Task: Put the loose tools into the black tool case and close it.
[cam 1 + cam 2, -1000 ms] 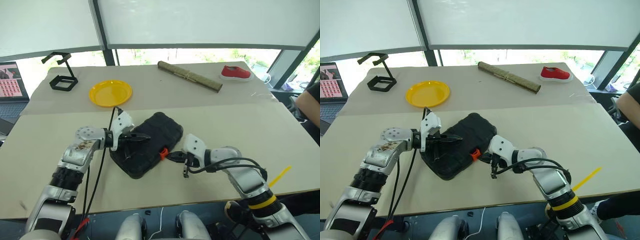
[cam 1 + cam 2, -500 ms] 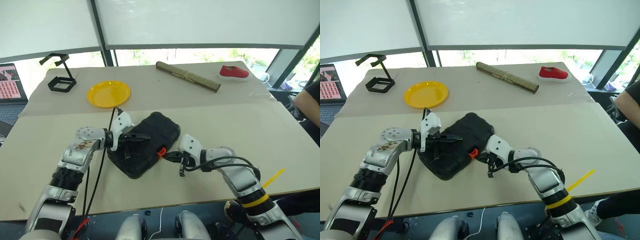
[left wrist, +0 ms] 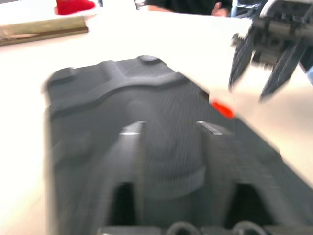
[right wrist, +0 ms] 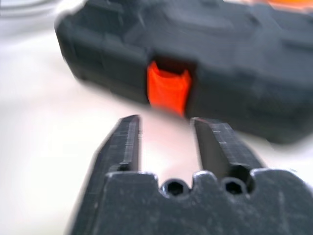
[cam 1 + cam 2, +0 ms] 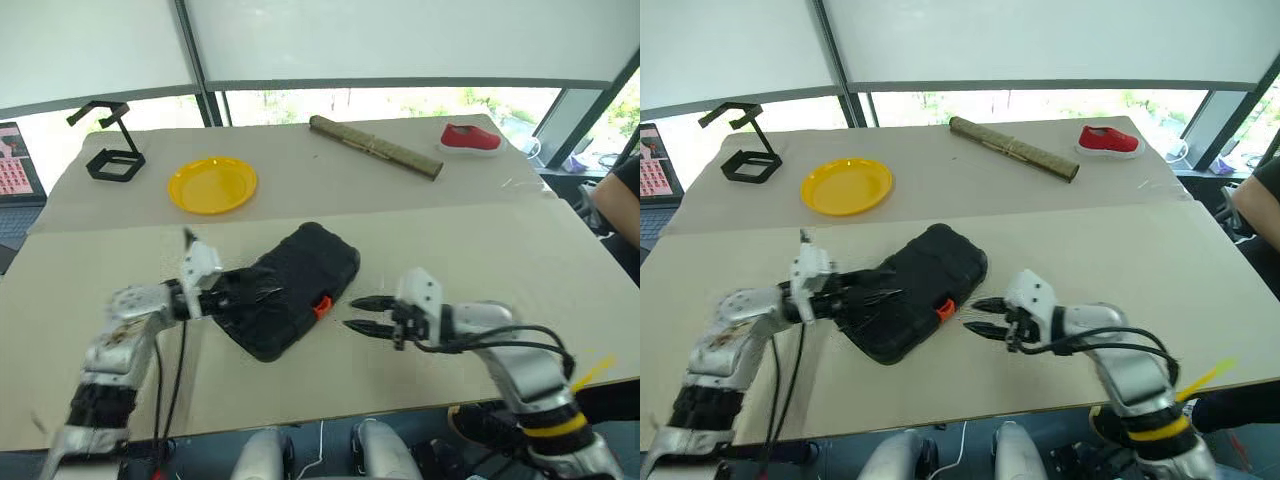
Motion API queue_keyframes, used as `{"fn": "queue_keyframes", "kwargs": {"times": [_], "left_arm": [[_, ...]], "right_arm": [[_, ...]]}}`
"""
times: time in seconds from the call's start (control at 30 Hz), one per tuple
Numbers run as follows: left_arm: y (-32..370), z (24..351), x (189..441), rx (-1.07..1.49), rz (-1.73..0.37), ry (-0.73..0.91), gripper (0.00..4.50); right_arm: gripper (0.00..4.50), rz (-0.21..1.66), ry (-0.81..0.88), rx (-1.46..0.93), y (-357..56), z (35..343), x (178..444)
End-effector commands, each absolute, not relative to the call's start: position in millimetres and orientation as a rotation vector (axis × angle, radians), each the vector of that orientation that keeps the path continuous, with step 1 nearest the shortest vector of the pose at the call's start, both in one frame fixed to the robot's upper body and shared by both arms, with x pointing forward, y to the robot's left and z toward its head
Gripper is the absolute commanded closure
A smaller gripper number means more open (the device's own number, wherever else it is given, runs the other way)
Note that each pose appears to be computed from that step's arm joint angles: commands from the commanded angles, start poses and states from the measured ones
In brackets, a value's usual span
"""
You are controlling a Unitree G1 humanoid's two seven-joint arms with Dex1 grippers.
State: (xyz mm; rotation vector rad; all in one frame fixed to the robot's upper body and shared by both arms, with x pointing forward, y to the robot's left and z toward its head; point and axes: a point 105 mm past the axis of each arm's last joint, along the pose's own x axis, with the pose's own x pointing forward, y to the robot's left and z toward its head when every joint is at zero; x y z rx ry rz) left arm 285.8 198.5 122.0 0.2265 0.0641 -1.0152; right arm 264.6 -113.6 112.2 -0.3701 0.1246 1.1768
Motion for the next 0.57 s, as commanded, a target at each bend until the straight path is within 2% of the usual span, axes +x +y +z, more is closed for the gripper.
{"fn": "queue_keyframes", "kwargs": {"times": [0.03,0.1,0.13,0.3,0.57], "left_arm": [[237.8,114.1,270.3,0.32,-0.876,0.092,0.7],[261.0,105.3,256.9,0.358,-0.796,0.124,0.05],[269.3,101.1,250.5,0.367,-0.768,0.138,0.0],[295.3,84.0,220.4,0.43,-0.655,0.199,0.0],[287.8,88.5,213.8,0.42,-0.619,0.17,0.0]], "right_arm": [[0.92,1.175,-0.026,-0.434,-138.9,131.3,260.7],[0.28,1.169,-0.063,-0.438,-157.8,130.4,257.4],[0.06,1.167,-0.077,-0.445,-165.5,129.6,255.9],[0.06,1.139,-0.083,-0.441,-191.2,134.1,258.8],[0.06,1.134,-0.109,-0.494,-199.8,127.0,263.4]]}}
